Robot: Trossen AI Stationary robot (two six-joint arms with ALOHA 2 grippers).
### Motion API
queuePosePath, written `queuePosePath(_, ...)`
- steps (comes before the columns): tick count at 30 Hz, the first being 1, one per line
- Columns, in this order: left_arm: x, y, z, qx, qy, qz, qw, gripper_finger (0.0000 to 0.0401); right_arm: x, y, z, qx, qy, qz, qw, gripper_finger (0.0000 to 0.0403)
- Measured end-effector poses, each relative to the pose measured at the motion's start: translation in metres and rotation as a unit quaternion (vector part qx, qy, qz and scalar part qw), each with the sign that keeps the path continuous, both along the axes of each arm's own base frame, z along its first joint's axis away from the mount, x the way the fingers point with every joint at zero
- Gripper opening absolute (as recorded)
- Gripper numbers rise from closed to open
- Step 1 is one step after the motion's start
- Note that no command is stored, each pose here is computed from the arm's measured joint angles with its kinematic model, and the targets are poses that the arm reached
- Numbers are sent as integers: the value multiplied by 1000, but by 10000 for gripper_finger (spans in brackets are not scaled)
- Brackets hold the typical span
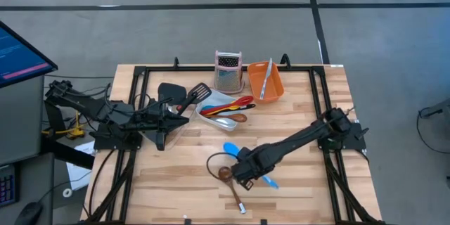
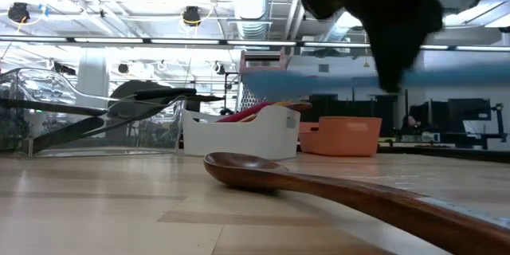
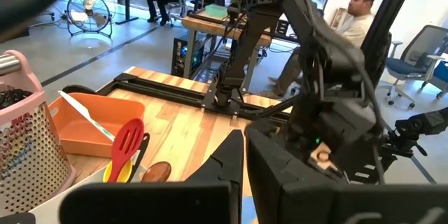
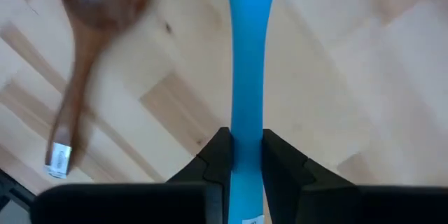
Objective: Pick & Place Kitchen Items
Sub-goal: Put the blue serving spoon into the white bin
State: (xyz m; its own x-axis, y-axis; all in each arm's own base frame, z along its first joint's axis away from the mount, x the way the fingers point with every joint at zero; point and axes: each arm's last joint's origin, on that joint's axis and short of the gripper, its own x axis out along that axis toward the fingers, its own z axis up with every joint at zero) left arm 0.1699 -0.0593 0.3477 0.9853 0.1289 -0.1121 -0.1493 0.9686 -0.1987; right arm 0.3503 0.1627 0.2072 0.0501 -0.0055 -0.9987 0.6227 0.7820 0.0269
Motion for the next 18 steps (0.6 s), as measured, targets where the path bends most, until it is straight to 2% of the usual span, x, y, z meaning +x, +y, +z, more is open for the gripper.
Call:
queuePosePath(11, 0, 0, 0, -1, 0, 0, 1000, 3, 8, -43, 77, -92, 19, 42, 995, 46)
queuePosePath(18, 0, 0, 0, -15, -2, 1, 1000, 3, 15, -76, 92, -113, 21, 78, 990, 46)
